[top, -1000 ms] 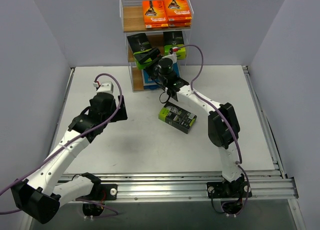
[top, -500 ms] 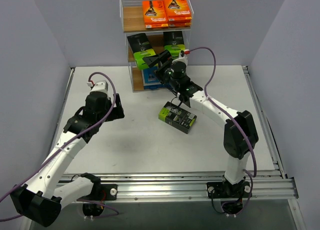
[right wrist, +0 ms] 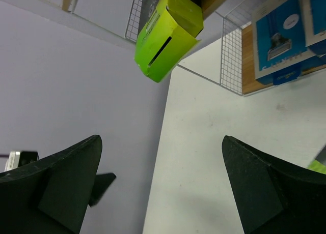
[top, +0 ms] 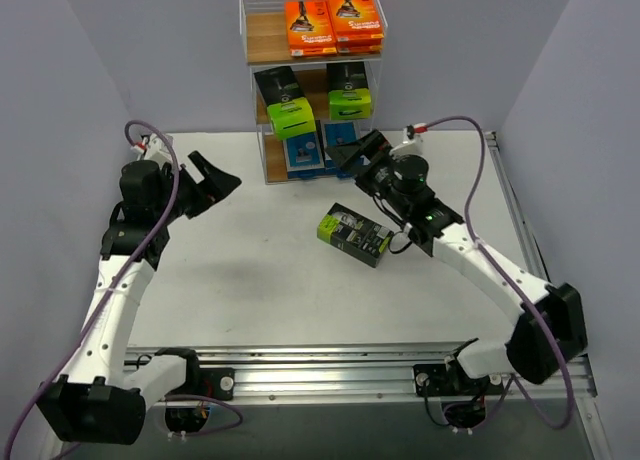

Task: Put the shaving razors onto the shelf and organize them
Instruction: Place the shaving razor onto shelf

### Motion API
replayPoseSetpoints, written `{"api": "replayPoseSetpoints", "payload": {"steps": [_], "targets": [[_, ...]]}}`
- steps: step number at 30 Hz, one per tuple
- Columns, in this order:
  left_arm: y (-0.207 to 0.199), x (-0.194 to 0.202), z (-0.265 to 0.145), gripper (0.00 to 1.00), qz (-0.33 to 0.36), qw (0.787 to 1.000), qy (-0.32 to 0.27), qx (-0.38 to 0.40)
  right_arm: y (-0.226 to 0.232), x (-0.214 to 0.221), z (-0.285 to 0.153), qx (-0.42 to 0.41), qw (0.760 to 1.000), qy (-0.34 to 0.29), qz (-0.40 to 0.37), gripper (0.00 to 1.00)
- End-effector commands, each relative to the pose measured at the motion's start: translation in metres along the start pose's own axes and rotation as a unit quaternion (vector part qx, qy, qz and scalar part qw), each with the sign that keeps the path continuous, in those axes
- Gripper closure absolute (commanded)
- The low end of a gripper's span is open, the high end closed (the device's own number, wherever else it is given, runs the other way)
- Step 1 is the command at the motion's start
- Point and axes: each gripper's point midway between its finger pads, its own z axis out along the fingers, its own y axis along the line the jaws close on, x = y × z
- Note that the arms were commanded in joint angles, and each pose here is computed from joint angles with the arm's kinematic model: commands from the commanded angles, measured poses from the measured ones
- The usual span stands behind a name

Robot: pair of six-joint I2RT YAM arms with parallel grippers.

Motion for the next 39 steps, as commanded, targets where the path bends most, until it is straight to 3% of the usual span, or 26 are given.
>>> {"api": "replayPoseSetpoints", "payload": {"steps": [1, 8, 17, 26, 33, 39], "targets": [[-0.076, -0.035, 0.004, 0.06, -0.032, 0.983, -0.013, 0.179, 0.024, -0.031, -0.052, -0.035, 0.997, -0.039, -0.060, 0.00], [-0.106, -0.058, 0.044, 0.06, -0.105, 0.957, -0.009, 0.271, -0.005, -0.041, -0.110, -0.026, 0.995, -0.068, -0.067, 0.00], [-0.120, -0.067, 0.096, 0.06, -0.178, 0.948, -0.017, 0.262, -0.013, -0.046, -0.133, -0.039, 0.994, -0.079, -0.059, 0.00], [-0.108, -0.071, 0.138, 0.06, -0.231, 0.945, -0.045, 0.227, -0.025, -0.049, -0.134, -0.046, 0.996, -0.065, -0.038, 0.00], [-0.092, -0.068, 0.167, 0.06, -0.239, 0.950, -0.057, 0.190, -0.045, -0.060, -0.134, -0.040, 0.997, -0.058, -0.023, 0.00], [-0.093, -0.078, 0.180, 0.06, -0.237, 0.946, -0.081, 0.206, -0.058, -0.064, -0.133, -0.034, 0.998, -0.054, -0.020, 0.00]]}}
